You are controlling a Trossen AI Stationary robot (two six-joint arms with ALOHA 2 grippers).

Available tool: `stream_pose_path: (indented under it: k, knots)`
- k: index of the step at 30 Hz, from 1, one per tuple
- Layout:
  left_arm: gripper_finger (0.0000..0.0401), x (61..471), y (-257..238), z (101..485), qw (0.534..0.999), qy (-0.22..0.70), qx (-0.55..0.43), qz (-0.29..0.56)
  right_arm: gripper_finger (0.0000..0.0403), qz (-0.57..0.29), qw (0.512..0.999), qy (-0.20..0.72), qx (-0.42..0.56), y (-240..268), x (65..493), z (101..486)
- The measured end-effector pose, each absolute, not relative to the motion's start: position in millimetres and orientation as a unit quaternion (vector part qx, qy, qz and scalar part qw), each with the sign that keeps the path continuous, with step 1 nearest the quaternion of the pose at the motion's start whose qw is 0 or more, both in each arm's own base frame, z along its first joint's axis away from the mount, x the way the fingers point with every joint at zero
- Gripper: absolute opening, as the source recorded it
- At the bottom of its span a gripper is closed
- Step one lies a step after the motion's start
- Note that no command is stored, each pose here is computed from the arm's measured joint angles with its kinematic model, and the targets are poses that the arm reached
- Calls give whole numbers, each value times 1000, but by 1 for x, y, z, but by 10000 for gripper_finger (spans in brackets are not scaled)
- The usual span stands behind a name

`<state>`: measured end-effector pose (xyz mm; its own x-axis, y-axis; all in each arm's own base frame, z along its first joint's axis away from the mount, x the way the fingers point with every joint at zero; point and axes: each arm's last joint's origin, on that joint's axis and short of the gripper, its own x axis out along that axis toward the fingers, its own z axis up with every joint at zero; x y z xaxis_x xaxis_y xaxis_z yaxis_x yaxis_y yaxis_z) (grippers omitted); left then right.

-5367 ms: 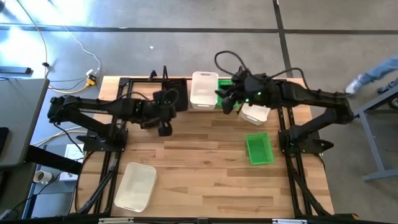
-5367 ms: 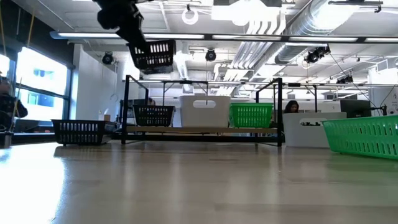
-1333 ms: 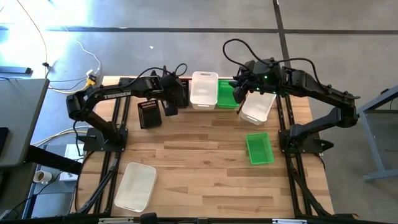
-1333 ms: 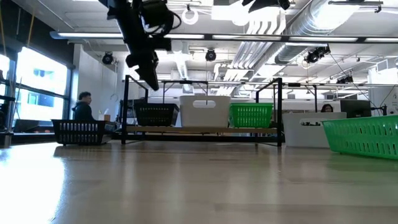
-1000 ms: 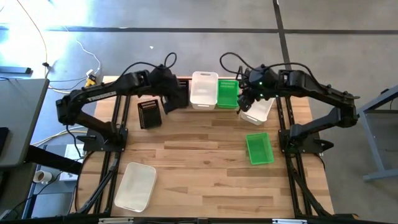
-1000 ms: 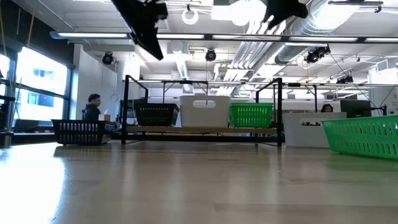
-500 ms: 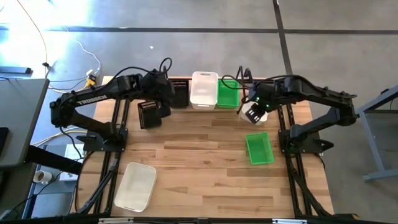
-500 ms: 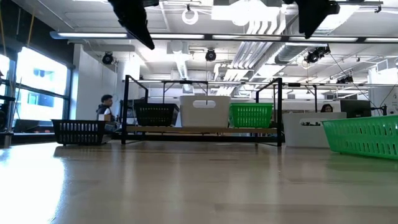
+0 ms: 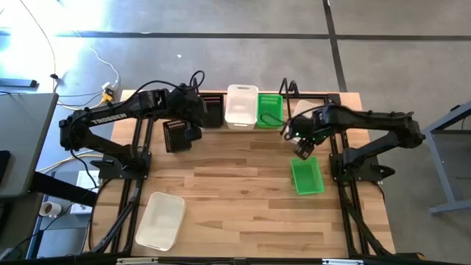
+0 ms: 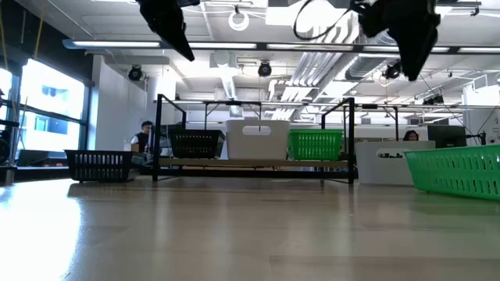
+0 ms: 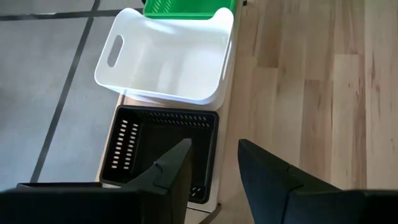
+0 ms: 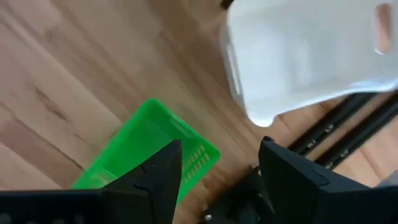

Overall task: Stack baskets on shelf by color
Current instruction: Stack the top white bin on top of the other white bin on the shelf

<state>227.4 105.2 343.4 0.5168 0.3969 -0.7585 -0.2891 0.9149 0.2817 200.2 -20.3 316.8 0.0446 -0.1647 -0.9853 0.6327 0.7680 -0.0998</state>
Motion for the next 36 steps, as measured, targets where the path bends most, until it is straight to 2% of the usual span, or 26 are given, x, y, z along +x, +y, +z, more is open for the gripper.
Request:
stream_pose_path:
  k: [3,12,19,36]
  knots:
    - [119,227,105,343,869,449,55,200,197,-259,697,645,178,-20,203,297]
    - [119,227,105,343,869,448,49,204,197,-266,700,645,153,-31,204,251]
    - [119,227,105,343,869,447,49,204,197,-283,675,667,140,-39,193,219]
    - [119,228,106,344,872,440,37,211,193,-281,680,659,157,-51,182,177]
